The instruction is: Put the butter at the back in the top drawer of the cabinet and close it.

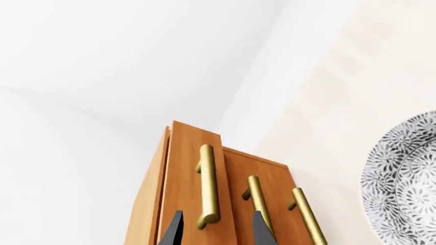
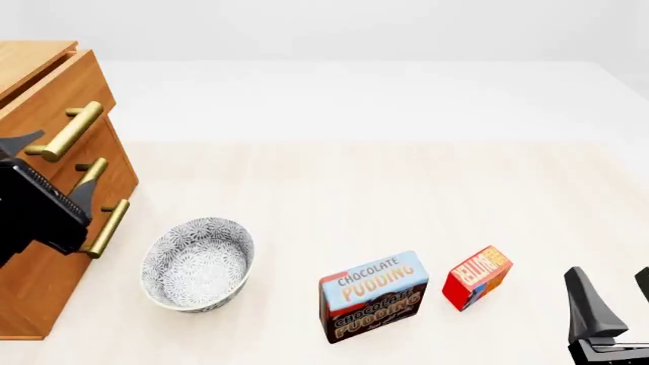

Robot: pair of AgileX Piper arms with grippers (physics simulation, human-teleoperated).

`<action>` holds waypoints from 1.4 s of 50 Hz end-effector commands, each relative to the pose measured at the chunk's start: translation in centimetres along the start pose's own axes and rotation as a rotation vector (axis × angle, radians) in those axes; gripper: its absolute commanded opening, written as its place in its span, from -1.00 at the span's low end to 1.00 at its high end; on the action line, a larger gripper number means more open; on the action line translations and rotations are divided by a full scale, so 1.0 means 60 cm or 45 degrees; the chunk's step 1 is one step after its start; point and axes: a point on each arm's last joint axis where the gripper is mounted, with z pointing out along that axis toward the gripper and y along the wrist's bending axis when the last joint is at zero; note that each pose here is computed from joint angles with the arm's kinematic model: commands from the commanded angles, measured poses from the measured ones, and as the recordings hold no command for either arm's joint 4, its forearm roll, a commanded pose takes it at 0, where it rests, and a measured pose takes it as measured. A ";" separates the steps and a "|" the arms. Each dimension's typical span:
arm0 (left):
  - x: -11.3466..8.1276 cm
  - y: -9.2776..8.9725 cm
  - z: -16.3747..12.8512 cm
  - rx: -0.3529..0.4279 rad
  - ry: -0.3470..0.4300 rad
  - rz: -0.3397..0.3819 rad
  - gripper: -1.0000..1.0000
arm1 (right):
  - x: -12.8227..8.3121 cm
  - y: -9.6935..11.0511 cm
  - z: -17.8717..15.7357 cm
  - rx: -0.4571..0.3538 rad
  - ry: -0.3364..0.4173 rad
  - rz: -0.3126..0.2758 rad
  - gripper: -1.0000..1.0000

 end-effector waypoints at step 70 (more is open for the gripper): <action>0.028 0.008 0.030 -0.051 0.101 0.046 1.00 | 0.000 0.000 0.000 0.000 0.000 0.000 1.00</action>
